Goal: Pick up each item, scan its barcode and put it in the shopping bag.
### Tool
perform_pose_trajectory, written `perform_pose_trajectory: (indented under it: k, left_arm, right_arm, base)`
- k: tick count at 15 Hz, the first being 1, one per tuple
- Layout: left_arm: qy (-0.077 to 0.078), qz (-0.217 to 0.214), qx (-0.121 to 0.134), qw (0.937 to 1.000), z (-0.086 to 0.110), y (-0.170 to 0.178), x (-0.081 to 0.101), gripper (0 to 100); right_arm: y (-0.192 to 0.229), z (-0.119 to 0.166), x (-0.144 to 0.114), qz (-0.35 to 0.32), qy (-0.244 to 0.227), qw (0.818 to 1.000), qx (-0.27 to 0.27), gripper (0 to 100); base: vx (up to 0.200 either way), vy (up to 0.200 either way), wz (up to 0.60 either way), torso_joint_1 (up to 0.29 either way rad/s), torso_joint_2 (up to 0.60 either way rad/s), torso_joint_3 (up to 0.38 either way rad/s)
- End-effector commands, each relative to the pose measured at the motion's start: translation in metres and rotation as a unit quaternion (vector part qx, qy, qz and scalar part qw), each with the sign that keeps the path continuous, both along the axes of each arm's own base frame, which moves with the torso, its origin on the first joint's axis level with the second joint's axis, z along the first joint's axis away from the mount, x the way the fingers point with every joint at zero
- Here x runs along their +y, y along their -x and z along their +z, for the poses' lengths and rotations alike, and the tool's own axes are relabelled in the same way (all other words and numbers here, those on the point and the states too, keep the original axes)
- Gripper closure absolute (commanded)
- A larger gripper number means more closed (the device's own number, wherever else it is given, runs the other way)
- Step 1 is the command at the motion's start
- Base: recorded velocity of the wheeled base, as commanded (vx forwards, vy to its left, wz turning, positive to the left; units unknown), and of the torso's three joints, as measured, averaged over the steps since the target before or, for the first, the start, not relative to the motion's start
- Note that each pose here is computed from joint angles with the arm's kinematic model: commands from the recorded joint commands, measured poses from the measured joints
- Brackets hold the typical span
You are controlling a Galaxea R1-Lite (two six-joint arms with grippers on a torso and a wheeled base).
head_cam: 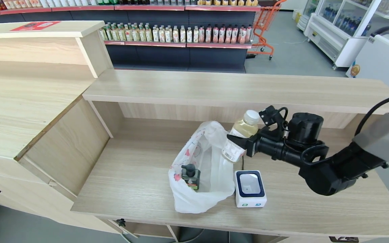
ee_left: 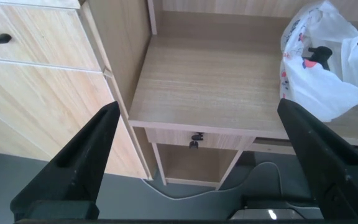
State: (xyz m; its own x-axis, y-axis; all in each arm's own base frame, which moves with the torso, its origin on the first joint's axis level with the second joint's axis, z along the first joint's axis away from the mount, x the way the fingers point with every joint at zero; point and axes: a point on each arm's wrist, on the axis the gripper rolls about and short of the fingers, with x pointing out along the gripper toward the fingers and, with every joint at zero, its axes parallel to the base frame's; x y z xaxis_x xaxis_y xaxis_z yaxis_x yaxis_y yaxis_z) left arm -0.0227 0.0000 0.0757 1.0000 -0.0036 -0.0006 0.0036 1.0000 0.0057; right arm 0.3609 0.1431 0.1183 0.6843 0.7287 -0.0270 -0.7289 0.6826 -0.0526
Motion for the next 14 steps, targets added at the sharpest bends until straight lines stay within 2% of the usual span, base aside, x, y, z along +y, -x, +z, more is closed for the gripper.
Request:
perform_pose_trajectory:
  k: [1,5,8,10,14]
  left_arm:
    - [0.000,0.000,0.000,1.0000,0.000,0.000,0.000,0]
    - [0.000,0.000,0.000,1.0000,0.000,0.000,0.000,0]
    - [0.000,0.000,0.000,1.0000,0.000,0.000,0.000,0]
    - [0.000,0.000,0.000,1.0000,0.000,0.000,0.000,0]
    - [0.000,0.000,0.000,1.0000,0.000,0.000,0.000,0]
  right_arm:
    - [-0.019,-0.033,0.019,0.009,0.016,1.000,0.015,100]
    - [-0.031,-0.063,0.049,0.036,0.047,0.998,-0.009,100]
    - [-0.048,-0.077,0.066,0.047,0.080,0.993,-0.066,100]
    - [-0.058,-0.082,0.076,0.052,0.082,0.991,-0.089,100]
    - [-0.064,-0.095,0.088,0.060,0.081,0.991,-0.091,100]
  base:
    - [0.000,0.000,0.00,0.000,0.00,0.000]
    - [0.000,0.000,0.00,0.000,0.00,0.000]
    - [0.000,0.000,0.00,0.000,0.00,0.000]
    - [0.000,0.000,0.00,0.000,0.00,0.000]
    - [0.000,0.000,0.00,0.000,0.00,0.000]
